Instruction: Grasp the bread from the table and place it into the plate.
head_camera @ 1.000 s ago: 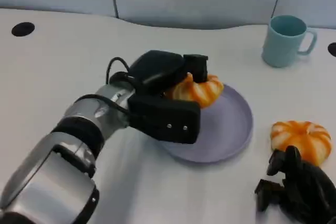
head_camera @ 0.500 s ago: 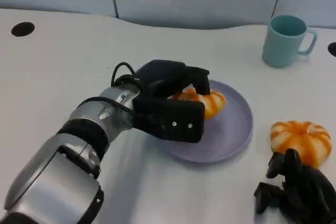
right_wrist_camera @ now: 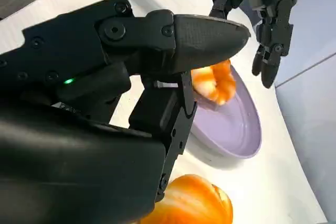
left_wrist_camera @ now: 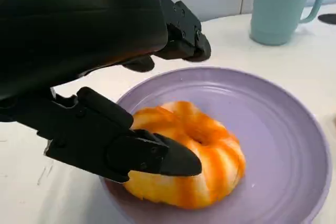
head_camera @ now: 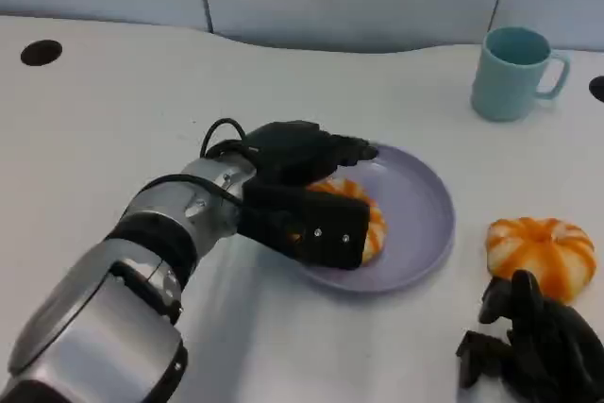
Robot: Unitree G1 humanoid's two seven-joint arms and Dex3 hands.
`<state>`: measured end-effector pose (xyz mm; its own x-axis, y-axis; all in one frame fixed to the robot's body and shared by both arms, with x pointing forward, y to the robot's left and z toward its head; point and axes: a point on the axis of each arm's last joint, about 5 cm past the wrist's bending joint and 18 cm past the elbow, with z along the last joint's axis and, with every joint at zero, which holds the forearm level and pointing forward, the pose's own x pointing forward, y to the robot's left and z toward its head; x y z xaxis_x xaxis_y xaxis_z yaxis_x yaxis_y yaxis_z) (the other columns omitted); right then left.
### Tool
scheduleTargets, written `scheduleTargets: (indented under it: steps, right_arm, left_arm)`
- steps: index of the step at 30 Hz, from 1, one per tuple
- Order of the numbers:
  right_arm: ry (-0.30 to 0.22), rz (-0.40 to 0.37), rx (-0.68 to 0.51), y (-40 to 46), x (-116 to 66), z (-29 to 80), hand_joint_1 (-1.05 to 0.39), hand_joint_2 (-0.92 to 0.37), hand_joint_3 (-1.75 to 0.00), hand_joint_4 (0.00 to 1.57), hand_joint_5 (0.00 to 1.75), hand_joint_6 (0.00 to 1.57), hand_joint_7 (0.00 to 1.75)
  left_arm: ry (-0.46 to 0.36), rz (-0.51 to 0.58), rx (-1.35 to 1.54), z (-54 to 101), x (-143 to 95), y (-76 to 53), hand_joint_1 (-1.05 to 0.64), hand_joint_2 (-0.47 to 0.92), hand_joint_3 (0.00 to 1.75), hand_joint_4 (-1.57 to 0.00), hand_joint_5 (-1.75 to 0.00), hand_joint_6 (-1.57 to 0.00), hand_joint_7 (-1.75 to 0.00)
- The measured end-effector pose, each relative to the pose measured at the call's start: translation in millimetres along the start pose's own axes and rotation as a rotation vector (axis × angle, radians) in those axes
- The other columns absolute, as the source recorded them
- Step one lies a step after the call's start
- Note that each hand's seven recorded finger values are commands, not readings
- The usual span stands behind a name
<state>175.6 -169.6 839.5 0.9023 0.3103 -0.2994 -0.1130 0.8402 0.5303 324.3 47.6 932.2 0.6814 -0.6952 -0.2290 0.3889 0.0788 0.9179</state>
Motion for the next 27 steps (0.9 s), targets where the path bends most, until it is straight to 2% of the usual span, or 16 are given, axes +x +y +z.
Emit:
scheduleTargets:
  steps: [4, 9, 10, 15, 22, 23, 25, 27]
  right_arm:
    - [-0.002, -0.005, 0.004, 0.6, 0.0, -0.3, -0.44, -0.92, -0.45, 1.29, 1.27, 1.13, 1.26]
    - [-0.002, -0.006, 0.004, 0.4, -0.1, -0.3, -0.45, -0.92, -0.45, 1.28, 1.27, 1.14, 1.25]
    - [-0.002, -0.006, 0.004, 0.4, -0.1, -0.3, -0.45, -0.92, -0.45, 1.29, 1.27, 1.14, 1.25]
    - [-0.003, -0.004, 0.006, 0.2, 0.0, -0.2, -0.45, -0.92, -0.44, 1.29, 1.28, 1.13, 1.26]
    - [-0.004, -0.006, 0.006, -0.1, -0.2, -0.2, -0.45, -0.92, -0.44, 1.29, 1.28, 1.13, 1.27]
    - [-0.004, -0.006, 0.007, -0.1, -0.1, -0.3, -0.44, -0.92, -0.48, 1.3, 1.28, 1.13, 1.28]
    - [-0.004, 0.0, 0.006, 1.2, 0.8, -0.3, -0.43, -0.92, -0.5, 1.31, 1.28, 1.12, 1.29]
    - [-0.004, 0.001, 0.006, 1.5, 1.1, -0.2, -0.43, -0.92, -0.5, 1.31, 1.27, 1.12, 1.3]
  left_arm:
    - [-0.001, 0.002, 0.02, -3.2, -2.0, 2.6, -0.78, 0.92, 0.35, -0.01, -0.08, -0.04, -0.03]
    - [-0.037, 0.064, -0.04, -6.2, -5.2, 9.4, -0.8, 0.92, 0.41, -0.01, -0.06, -0.03, -0.02]
    - [-0.037, 0.068, -0.047, -6.5, -5.3, 9.7, -0.76, 0.92, 0.41, -0.05, -0.07, -0.06, -0.04]
    - [-0.114, 0.19, -0.347, -18.1, -18.6, 5.5, -0.74, 0.92, 0.41, -0.08, -0.09, -0.09, -0.06]
    - [-0.103, 0.2, -0.38, -24.5, -23.3, 7.1, -0.73, 0.92, 0.41, -0.07, -0.1, -0.09, -0.06]
    - [-0.105, 0.2, -0.38, -24.3, -23.2, 7.3, -0.69, 0.92, 0.36, -0.23, -0.19, -0.17, -0.09]
    - [-0.141, 0.242, -0.54, -28.7, -28.9, 5.4, -0.68, 0.92, 0.33, -0.35, -0.25, -0.24, -0.11]
    - [-0.194, 0.296, -0.74, -36.1, -38.9, -4.5, -0.66, 0.92, 0.32, -0.43, -0.3, -0.31, -0.12]
